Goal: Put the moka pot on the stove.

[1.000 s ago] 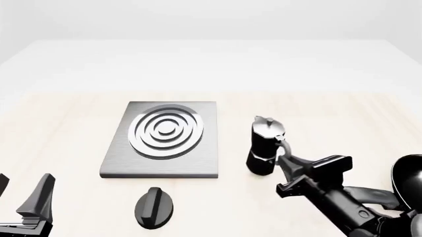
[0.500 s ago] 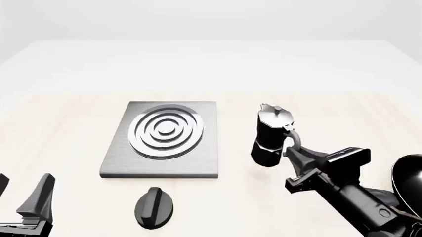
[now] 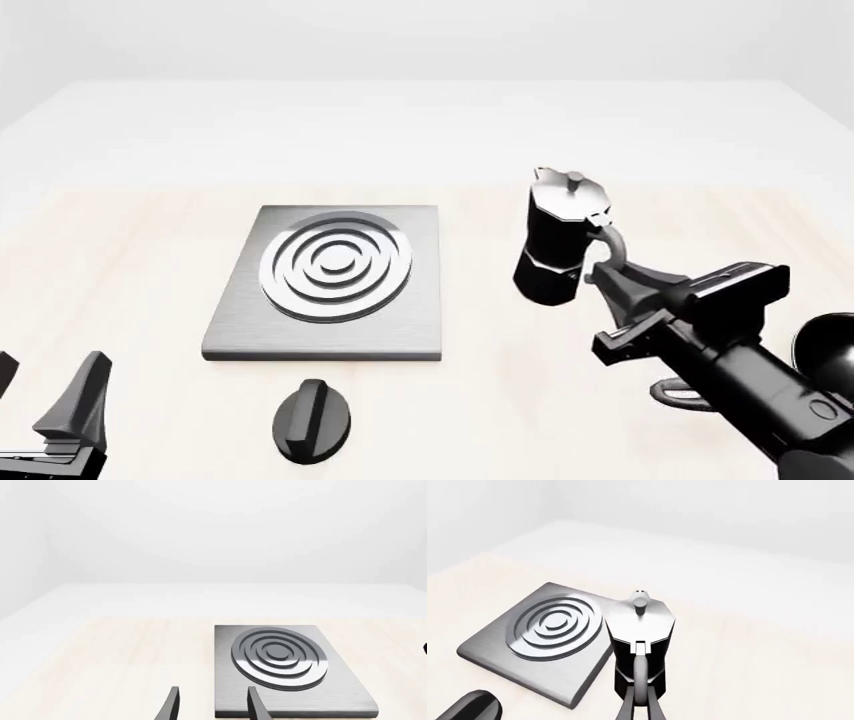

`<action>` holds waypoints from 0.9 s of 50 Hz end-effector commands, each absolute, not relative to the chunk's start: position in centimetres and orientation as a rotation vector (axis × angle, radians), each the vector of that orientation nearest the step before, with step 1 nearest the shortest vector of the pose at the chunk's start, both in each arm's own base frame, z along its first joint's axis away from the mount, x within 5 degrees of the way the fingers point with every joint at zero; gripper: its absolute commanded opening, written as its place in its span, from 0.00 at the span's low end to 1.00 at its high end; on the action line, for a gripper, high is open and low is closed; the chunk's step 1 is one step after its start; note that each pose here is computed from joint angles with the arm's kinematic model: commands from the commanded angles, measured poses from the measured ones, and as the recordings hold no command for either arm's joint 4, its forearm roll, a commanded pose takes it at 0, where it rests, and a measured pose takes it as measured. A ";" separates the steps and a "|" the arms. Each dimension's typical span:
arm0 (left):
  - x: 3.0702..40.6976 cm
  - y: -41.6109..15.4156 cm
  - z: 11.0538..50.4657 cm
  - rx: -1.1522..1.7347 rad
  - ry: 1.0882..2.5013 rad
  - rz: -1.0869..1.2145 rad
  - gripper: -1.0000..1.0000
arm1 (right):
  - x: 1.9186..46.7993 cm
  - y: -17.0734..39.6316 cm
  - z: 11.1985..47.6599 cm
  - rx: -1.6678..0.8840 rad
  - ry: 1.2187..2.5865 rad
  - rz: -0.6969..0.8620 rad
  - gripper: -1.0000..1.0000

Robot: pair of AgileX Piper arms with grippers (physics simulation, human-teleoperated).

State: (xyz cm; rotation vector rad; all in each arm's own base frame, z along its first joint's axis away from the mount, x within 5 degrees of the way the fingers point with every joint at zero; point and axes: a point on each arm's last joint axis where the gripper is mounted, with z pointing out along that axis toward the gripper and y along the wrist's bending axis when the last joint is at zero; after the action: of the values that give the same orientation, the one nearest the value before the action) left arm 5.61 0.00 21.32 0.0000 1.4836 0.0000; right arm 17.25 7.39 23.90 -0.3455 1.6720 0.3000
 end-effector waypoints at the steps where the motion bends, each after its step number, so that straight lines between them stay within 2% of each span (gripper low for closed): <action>1: 5.6 0.0 21.3 0.000 1.484 0.000 1.00 | 17.2 7.4 26.8 -0.352 1.612 0.294 0.00; 45: 5.6 0.0 21.3 0.000 1.484 0.000 1.00 | 20.7 10.7 30.4 -0.408 1.537 0.339 0.00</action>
State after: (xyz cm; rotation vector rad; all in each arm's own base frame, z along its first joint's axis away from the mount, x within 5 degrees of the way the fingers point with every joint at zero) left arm 5.61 0.00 21.32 0.0000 1.4836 0.0000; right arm 19.74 9.68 29.05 -0.4002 1.5747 0.3195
